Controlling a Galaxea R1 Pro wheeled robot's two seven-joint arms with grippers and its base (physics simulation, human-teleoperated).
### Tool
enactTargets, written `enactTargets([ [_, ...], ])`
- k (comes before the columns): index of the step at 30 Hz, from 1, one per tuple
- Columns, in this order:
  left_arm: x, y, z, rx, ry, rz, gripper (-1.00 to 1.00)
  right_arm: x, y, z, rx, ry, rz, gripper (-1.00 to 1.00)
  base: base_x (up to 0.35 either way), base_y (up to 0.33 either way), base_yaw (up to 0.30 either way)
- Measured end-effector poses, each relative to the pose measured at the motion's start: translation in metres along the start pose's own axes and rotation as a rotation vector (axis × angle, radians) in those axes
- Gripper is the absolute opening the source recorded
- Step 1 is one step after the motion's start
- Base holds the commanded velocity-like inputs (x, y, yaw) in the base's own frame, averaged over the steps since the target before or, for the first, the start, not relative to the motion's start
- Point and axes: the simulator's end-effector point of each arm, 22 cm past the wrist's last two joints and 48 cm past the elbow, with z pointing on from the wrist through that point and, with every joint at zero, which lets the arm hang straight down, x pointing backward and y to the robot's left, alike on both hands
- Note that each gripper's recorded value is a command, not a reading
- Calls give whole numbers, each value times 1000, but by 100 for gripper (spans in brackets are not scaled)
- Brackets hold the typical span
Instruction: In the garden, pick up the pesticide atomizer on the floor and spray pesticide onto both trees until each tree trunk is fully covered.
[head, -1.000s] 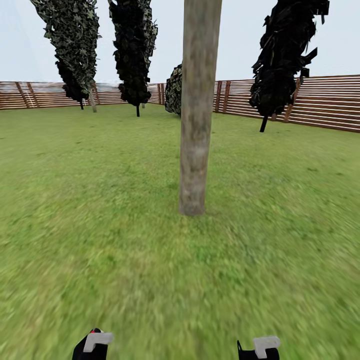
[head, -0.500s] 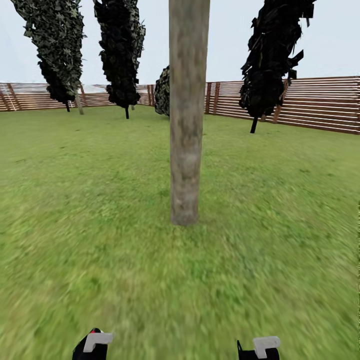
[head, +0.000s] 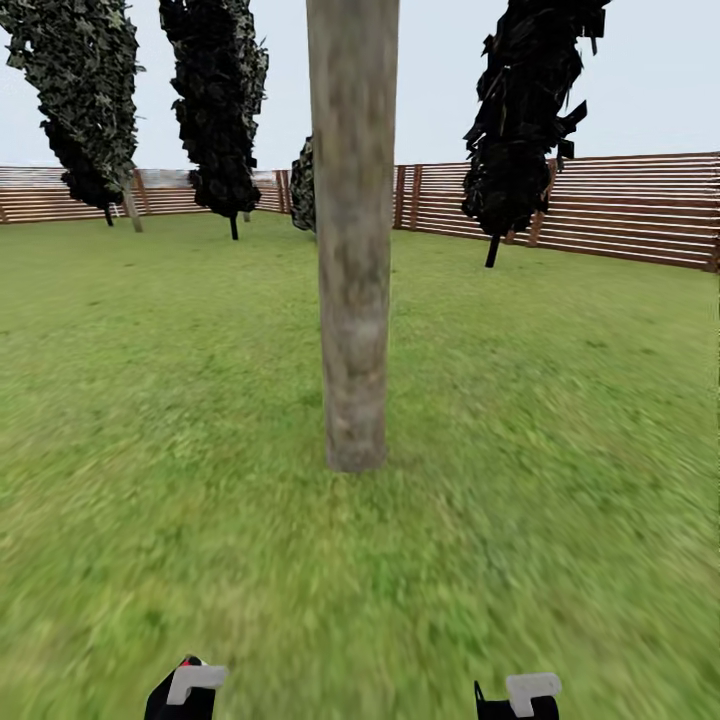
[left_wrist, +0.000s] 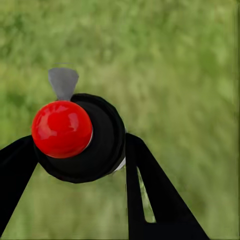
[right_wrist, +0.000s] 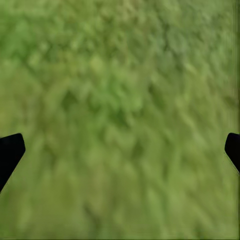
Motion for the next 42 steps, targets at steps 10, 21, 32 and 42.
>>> enactTargets([
  [10,0,0,0,0,0,0,-100,-1,0,0,0,-2,2,100,339,0,-8],
  [21,-1,4,0,-4,-3,2,-100,-2,0,0,1,-5,2,100,339,0,-95],
  [32,-3,4,0,-1,-8,4,-100,-2,-3,0,9,-5,5,100,339,0,-209],
  [42,-13,-1,3,17,-29,14,-100,-26,-3,3,1,-55,0,100,183,0,-7],
])
